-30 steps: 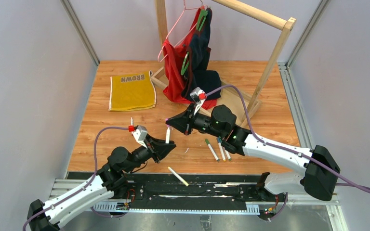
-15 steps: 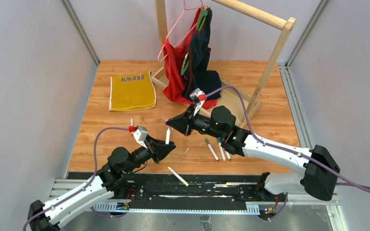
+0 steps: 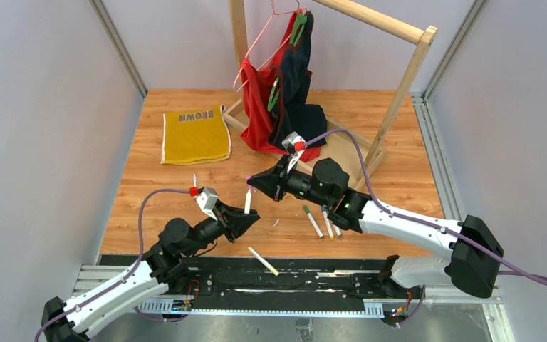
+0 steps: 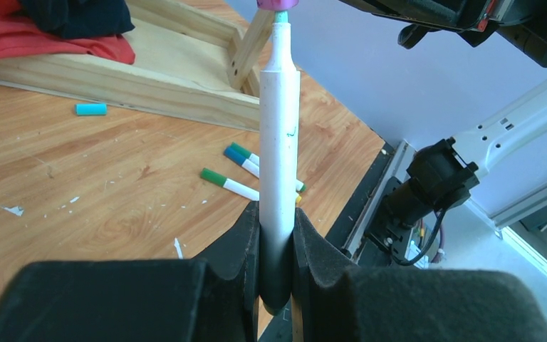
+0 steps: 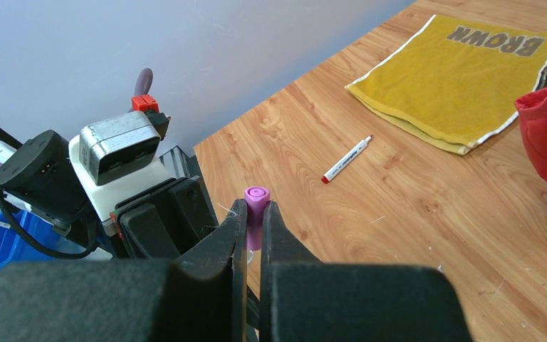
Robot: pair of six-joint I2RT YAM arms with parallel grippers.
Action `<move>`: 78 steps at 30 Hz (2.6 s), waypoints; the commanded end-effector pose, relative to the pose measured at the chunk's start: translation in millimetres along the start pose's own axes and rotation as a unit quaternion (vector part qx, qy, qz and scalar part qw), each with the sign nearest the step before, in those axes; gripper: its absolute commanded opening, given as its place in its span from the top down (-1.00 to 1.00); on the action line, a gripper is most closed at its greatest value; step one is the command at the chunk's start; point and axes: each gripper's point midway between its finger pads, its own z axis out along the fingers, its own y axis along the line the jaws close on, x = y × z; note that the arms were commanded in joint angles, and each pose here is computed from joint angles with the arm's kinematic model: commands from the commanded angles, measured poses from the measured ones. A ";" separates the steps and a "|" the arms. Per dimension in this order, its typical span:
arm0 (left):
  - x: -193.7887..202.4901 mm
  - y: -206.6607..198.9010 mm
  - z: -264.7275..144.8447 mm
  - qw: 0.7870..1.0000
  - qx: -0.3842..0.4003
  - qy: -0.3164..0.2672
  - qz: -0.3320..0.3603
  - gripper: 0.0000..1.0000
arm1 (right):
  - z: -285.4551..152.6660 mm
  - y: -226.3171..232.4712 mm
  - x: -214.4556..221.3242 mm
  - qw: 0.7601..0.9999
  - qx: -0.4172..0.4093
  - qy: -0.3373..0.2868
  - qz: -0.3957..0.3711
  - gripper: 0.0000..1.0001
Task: Insert the pens into the pen caps
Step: Insert the pen cap onto the pen.
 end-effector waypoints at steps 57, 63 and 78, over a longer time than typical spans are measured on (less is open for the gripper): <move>-76.7 -19.6 7.3 0.992 0.005 -0.125 -0.012 1.00 | -1.9 29.1 68.9 0.997 -0.042 0.026 0.064 0.99; -79.5 -19.7 6.2 0.992 0.002 -0.126 -0.002 1.00 | -9.5 26.7 86.4 0.996 -0.038 0.044 0.070 0.99; -36.1 -9.6 2.3 0.998 0.007 -0.049 0.045 1.00 | -59.9 18.8 41.4 0.996 -0.026 0.070 -0.054 -0.06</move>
